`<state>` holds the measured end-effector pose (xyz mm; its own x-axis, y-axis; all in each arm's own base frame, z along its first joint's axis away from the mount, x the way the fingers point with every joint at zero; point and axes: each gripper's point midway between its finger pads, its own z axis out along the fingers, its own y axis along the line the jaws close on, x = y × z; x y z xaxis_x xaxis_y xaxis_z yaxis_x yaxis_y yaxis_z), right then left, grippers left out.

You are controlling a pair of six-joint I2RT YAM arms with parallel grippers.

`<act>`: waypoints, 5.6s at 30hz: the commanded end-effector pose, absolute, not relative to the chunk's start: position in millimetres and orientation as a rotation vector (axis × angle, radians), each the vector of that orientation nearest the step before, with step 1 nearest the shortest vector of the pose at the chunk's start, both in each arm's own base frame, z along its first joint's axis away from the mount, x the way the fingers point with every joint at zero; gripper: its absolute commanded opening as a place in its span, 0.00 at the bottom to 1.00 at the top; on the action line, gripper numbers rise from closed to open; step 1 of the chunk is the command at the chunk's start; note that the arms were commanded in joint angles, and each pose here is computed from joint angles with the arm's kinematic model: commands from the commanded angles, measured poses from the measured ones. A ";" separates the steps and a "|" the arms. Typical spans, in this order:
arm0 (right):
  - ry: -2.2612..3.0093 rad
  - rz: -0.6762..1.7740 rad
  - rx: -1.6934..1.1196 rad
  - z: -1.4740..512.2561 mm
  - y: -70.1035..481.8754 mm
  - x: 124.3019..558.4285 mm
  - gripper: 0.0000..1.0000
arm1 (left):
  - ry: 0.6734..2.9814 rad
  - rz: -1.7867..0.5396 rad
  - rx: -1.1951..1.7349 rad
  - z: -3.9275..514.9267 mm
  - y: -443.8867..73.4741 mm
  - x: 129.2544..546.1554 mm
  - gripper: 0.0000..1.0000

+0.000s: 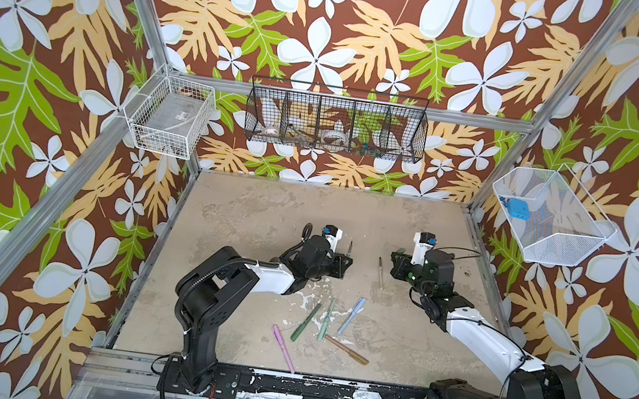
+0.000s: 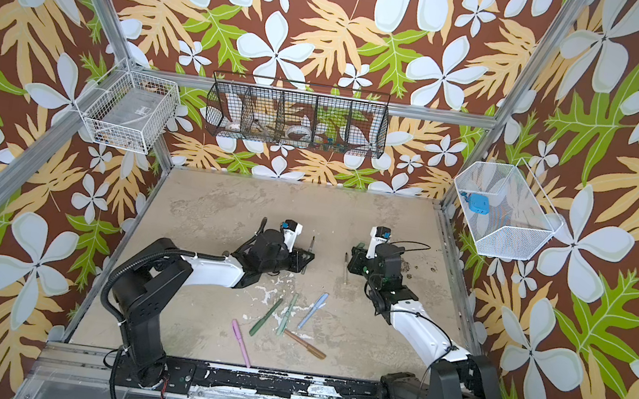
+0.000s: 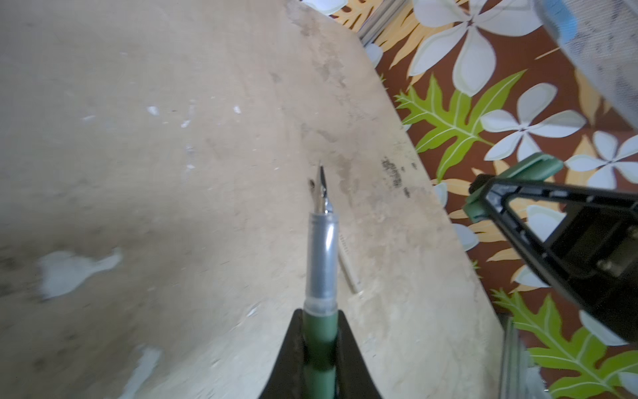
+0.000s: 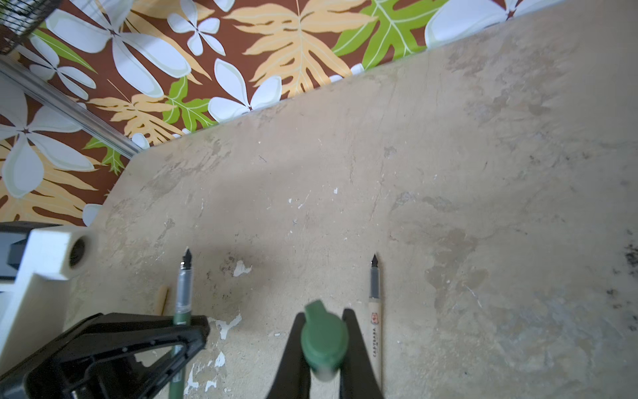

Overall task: Open the pen caps
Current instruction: 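Lower the uncapped pen body with left gripper while right gripper lowers the cap, then open left gripper to set the green pen body on the table, then lower the green cap and open right gripper while left gripper withdraws, then move right gripper down over the mint green pen on the table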

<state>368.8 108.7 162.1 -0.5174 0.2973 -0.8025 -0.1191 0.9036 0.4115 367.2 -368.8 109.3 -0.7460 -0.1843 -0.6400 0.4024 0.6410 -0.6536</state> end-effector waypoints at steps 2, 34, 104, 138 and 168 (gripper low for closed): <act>2.054 0.471 0.156 163.5 100.3 365.8 0.05 | 2.203 -1.153 0.013 101.9 -381.1 379.2 0.00; 2.069 0.485 0.125 163.3 105.0 366.4 0.05 | 2.346 -1.167 -0.093 31.3 -413.4 389.3 0.42; 2.359 0.442 -0.678 85.3 380.0 358.4 0.31 | 2.155 -0.706 -0.214 114.2 -136.9 298.5 0.53; 2.225 0.302 -0.867 146.6 257.8 215.9 0.44 | 2.210 -0.798 0.200 111.8 -207.2 204.3 0.50; 1.238 0.057 -2.353 82.6 285.5 193.4 0.58 | 2.149 -1.026 0.200 109.8 -210.2 176.5 0.52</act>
